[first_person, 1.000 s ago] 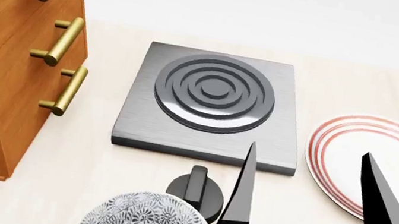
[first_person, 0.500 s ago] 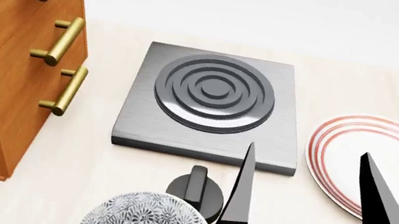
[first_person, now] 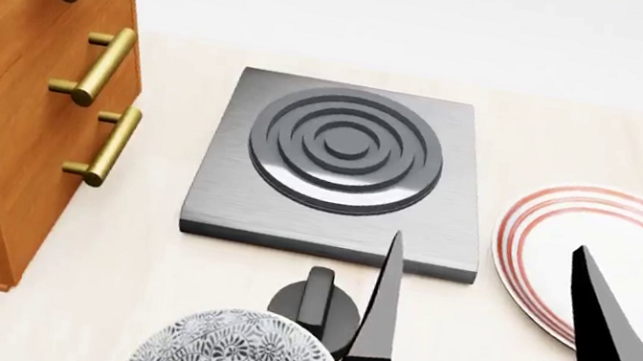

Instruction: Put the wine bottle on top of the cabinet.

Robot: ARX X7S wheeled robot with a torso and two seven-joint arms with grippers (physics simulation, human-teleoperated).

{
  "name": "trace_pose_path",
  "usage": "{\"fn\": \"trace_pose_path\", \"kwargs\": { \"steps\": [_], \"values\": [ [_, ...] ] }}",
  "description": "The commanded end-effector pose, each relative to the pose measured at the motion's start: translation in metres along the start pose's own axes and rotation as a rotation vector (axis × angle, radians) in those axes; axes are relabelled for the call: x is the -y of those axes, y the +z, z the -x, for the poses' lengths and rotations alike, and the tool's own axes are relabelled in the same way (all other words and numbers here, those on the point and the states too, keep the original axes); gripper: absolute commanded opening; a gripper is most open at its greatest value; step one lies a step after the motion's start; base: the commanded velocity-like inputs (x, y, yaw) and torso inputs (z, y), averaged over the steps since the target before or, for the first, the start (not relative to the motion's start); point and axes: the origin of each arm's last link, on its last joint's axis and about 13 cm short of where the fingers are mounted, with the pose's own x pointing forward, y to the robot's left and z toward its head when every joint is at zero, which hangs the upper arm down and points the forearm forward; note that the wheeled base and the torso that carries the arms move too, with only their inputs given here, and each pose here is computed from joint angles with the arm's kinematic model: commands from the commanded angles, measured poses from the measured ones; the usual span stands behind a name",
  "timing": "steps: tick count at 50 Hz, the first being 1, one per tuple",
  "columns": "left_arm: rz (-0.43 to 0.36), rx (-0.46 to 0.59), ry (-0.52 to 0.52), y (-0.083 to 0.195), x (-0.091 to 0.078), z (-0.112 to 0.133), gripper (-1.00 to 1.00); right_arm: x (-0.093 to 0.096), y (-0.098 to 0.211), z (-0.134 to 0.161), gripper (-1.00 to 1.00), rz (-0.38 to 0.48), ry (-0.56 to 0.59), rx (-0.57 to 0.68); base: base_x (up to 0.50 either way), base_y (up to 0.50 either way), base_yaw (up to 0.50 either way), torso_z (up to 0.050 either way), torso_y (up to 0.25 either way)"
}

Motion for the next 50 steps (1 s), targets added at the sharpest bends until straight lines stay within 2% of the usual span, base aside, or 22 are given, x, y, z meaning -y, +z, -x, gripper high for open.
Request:
{"fn": "trace_pose_path", "kwargs": {
  "steps": [1, 3, 4, 9, 10, 16, 19, 22, 23, 25, 26, 27, 28, 29, 32, 34, 35, 37, 42, 50],
  "values": [
    [-0.068, 0.107, -0.068, 0.012, 0.001, 0.035, 1.0, -0.002, -0.001, 0.0, 1.0, 0.003, 0.006, -0.005, 0.0, 0.0, 0.0, 0.0, 0.0],
    [-0.167, 0.114, -0.028, 0.006, 0.001, 0.04, 1.0, -0.002, -0.001, 0.0, 1.0, 0.003, 0.007, -0.004, 0.0, 0.0, 0.0, 0.0, 0.0],
    [-0.161, 0.117, -0.036, 0.005, 0.002, 0.043, 1.0, -0.002, -0.001, 0.0, 1.0, 0.003, 0.008, -0.005, 0.0, 0.0, 0.0, 0.0, 0.0],
    [-0.295, 0.161, -0.008, -0.013, 0.007, 0.061, 1.0, -0.001, -0.001, 0.0, 1.0, 0.005, 0.007, -0.005, 0.0, 0.0, 0.0, 0.0, 0.0],
    [-0.298, 0.172, 0.017, -0.014, 0.008, 0.064, 1.0, -0.001, 0.0, 0.0, 1.0, 0.004, 0.006, -0.005, 0.0, 0.0, 0.0, 0.0, 0.0],
    [-0.336, 0.238, -0.02, -0.024, 0.019, 0.1, 1.0, -0.002, 0.001, 0.0, 1.0, -0.001, 0.009, 0.003, 0.0, 0.0, 0.0, 0.0, 0.0],
    [-0.338, 0.264, -0.002, -0.026, 0.023, 0.11, 1.0, -0.002, 0.001, 0.0, 1.0, -0.001, 0.011, 0.001, 0.0, 0.0, 0.0, 0.0, 0.0],
    [-0.363, 0.311, 0.0, -0.032, 0.032, 0.123, 1.0, -0.004, 0.003, -0.001, 1.0, -0.003, 0.018, 0.009, 0.0, 0.0, 0.0, 0.0, 0.0],
    [-0.359, 0.307, -0.012, -0.034, 0.034, 0.124, 1.0, -0.004, 0.004, 0.0, 1.0, -0.004, 0.018, 0.01, 0.0, 0.0, 0.0, 0.0, 0.0],
    [-0.4, 0.3, -0.044, -0.045, 0.043, 0.133, 1.0, -0.003, 0.005, 0.0, 1.0, -0.003, 0.016, 0.014, 0.0, 0.0, 0.0, 0.0, 0.0],
    [-0.28, 0.278, -0.034, -0.051, 0.046, 0.139, 1.0, -0.002, 0.006, 0.0, 1.0, -0.001, 0.014, 0.016, 0.0, 0.0, 0.0, 0.0, 0.0],
    [-0.279, 0.266, -0.027, -0.056, 0.05, 0.143, 1.0, -0.002, 0.006, 0.0, 1.0, -0.003, 0.013, 0.018, 0.0, 0.0, 0.0, 0.0, 0.0],
    [-0.306, 0.267, -0.067, -0.059, 0.053, 0.146, 1.0, -0.003, 0.007, 0.0, 1.0, -0.003, 0.013, 0.019, 0.0, 0.0, 0.0, 0.0, 0.0],
    [-0.28, 0.26, -0.075, -0.066, 0.06, 0.151, 1.0, -0.003, 0.009, 0.0, 1.0, 0.001, 0.018, 0.026, 0.0, 0.0, 0.0, 0.0, 0.0],
    [-0.28, 0.258, -0.117, -0.07, 0.068, 0.163, 1.0, -0.002, 0.013, 0.001, 1.0, 0.0, 0.016, 0.035, 0.0, 0.0, 0.0, 0.0, 0.0],
    [-0.181, 0.232, -0.155, -0.074, 0.072, 0.17, 1.0, -0.002, 0.013, 0.0, 1.0, -0.001, 0.015, 0.039, 0.0, 0.0, 0.0, 0.0, 0.0],
    [-0.204, 0.238, -0.149, -0.076, 0.074, 0.173, 1.0, -0.003, 0.013, 0.0, 1.0, -0.001, 0.016, 0.039, 0.0, 0.0, 0.0, 0.0, 0.0],
    [-0.173, 0.231, -0.167, -0.08, 0.077, 0.181, 1.0, -0.004, 0.014, 0.0, 1.0, -0.001, 0.022, 0.041, 0.0, 0.0, 0.0, 0.0, 0.0],
    [-0.176, 0.216, -0.201, -0.089, 0.085, 0.192, 1.0, -0.006, 0.017, 0.0, 1.0, -0.001, 0.03, 0.048, 0.0, 0.0, 0.0, 0.0, 0.0],
    [-0.199, 0.239, -0.25, -0.082, 0.092, 0.207, 1.0, -0.005, 0.023, 0.001, 1.0, -0.008, 0.031, 0.068, 0.0, 0.0, 0.0, 0.0, 0.0]
  ]
}}
